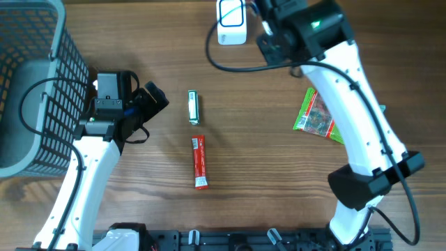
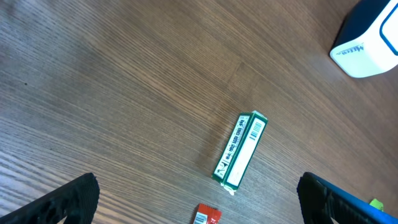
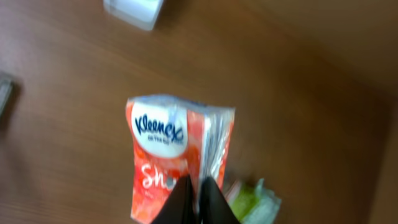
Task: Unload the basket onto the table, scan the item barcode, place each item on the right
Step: 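Carry the Kleenex pack right and place it on the snack bag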
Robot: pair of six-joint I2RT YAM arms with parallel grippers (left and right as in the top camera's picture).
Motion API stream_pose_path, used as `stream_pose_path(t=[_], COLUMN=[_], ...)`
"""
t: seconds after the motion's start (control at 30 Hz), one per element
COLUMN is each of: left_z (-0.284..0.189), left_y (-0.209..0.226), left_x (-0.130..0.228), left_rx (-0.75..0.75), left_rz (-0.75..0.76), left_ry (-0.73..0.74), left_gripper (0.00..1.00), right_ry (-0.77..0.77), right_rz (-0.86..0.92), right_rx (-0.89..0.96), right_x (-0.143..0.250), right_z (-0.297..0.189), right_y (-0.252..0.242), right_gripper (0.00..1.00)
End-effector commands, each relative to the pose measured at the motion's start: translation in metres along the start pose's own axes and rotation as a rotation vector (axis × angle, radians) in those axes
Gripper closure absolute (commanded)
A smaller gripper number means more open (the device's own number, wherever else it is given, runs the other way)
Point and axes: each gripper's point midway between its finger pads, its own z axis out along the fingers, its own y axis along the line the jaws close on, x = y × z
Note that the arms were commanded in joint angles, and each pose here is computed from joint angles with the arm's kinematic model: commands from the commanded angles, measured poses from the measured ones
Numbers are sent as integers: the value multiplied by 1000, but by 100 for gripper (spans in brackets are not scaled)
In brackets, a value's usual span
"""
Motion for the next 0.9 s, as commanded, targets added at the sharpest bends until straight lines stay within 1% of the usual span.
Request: stream_pose_path(t=[0.0,0.1,0.2,0.33,0.47,0.67,0.7,0.73,0.77,0.8,0.87], left_z=[1,1,1,1,1,1,1,1,1,1,1], left_y=[2,2,2,2,2,2,2,2,2,2,2], left_x=[-3,-3,-3,-3,-3,-3,-3,-3,-3,-3,-3], left_rx=[-10,-10,-10,-10,-10,-10,-10,-10,-10,-10,-10], left_rz=[1,1,1,1,1,1,1,1,1,1,1], left_ry=[-7,-7,-7,-7,-7,-7,-7,-7,-7,-7,-7], left_gripper=[0,0,0,0,0,0,0,0,0,0,0], right_ry=[121,219,350,473,519,546,545,542,538,535,528], right_rz=[190,253,308,361,434,483,487,487,488,487,490], right_rx=[-141,-178,-221,-213,-189,-181,-180,-180,-179,-178,-177], right_x=[28,52,85,127,156,176,177,177,176,176,174], right_z=[16,38,65,110,146,163,165,167,167,169,169], right_y=[-9,-22,-27,-33,-39,-47,-48,-48,-48,-48,-49], right_gripper=[96,96,96,96,96,96,94,88,74,58,44])
